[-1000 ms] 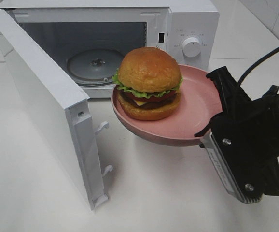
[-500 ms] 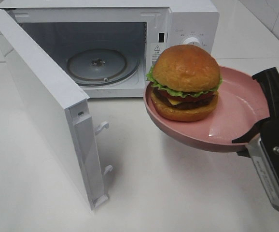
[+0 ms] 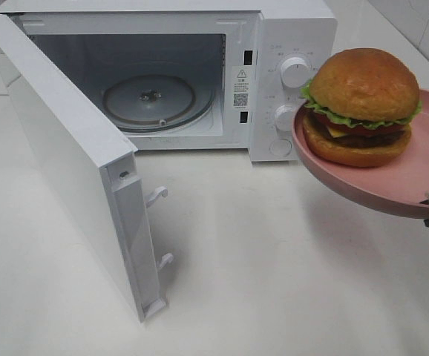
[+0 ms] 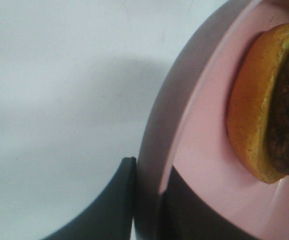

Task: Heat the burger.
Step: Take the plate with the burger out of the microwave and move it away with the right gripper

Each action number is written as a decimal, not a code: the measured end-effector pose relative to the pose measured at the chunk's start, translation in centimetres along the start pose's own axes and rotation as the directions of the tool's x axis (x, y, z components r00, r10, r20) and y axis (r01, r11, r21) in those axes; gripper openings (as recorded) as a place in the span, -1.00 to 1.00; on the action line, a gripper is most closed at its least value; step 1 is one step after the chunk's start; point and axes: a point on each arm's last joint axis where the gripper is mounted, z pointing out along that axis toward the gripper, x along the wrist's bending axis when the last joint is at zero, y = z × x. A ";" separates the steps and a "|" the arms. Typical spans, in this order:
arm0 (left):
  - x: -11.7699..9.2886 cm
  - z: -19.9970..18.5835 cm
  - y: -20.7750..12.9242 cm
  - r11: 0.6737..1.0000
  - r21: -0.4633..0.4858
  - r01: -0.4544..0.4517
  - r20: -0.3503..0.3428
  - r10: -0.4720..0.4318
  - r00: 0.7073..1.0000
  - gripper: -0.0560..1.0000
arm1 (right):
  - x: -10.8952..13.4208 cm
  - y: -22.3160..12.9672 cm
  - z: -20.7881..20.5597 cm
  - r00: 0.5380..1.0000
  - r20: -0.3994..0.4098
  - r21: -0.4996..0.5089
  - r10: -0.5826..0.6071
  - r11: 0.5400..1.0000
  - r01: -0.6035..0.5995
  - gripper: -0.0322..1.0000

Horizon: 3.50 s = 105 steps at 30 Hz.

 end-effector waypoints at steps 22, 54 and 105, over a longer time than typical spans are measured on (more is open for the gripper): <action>0.0 0.0 0.0 1.000 0.000 0.000 0.000 0.000 1.000 0.77 | 0.6 -2.5 -0.4 0.900 0.060 0.269 0.433 0.861 -0.432 -0.73; 0.0 0.0 0.0 1.000 0.000 0.000 0.000 0.000 1.000 0.77 | 1.2 -2.5 6.1 0.475 0.365 0.445 0.801 0.298 -0.845 -0.73; 0.0 0.0 0.0 1.000 0.000 0.000 0.000 0.000 1.000 0.77 | 5.4 -2.7 15.5 0.431 0.511 0.548 0.743 0.105 -0.830 -0.09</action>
